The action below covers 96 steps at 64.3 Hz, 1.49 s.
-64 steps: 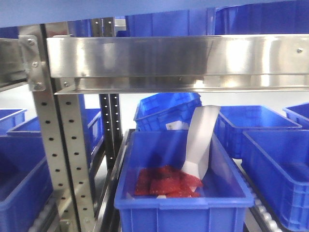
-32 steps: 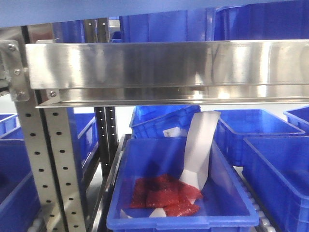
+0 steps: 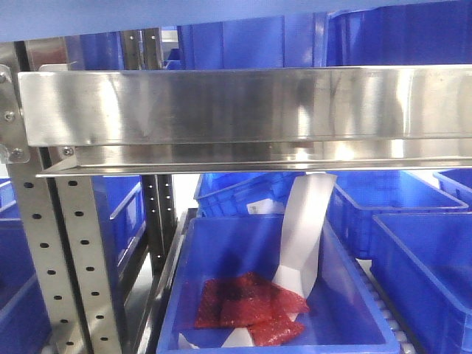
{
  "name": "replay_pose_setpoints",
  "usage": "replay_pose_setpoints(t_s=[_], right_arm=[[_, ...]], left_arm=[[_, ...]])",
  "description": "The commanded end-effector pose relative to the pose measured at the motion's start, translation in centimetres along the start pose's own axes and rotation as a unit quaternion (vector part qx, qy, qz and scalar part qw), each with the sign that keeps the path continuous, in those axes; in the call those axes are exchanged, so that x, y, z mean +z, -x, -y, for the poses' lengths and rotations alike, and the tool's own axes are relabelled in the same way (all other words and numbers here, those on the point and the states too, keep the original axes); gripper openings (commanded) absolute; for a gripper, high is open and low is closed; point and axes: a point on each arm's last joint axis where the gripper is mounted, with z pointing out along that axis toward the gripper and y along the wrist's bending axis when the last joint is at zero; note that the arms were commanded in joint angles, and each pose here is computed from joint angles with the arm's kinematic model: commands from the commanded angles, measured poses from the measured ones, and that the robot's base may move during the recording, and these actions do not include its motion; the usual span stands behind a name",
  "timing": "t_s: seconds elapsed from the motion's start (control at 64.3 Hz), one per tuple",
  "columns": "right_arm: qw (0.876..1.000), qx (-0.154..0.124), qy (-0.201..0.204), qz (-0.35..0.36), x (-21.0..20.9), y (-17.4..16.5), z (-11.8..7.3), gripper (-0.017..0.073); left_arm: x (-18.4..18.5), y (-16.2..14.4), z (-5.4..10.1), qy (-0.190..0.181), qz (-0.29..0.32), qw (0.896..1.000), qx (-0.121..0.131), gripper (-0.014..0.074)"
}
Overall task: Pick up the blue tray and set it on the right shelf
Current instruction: 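Raise the tray with both grippers above the upper steel shelf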
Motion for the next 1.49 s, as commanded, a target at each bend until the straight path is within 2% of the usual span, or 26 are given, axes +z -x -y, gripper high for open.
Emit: replay_pose_setpoints(t_s=[0.0, 1.198, 1.322, 1.478], right_arm=[[0.998, -0.019, -0.007, 0.054, -1.7, 0.6, 0.6, 0.0057], [0.998, -0.019, -0.003, 0.065, -1.8, 0.8, 0.5, 0.0057], [0.997, -0.018, -0.001, 0.070, -2.1, 1.0, 0.5, 0.0057], [0.996, -0.010, -0.005, 0.089, -3.2, 1.8, 0.9, 0.0057]], left_arm=[[-1.6, -1.0, 0.1, 0.006, -0.026, 0.999, 0.024, -0.0048], [-1.5, -1.0, 0.2, 0.005, -0.023, 0.999, 0.024, -0.0048], [-1.7, -0.5, 0.3, 0.000, 0.000, 1.000, 0.025, -0.0048], [-2.9, 1.5, 1.0, -0.010, 0.045, 0.998, 0.029, -0.0048]])
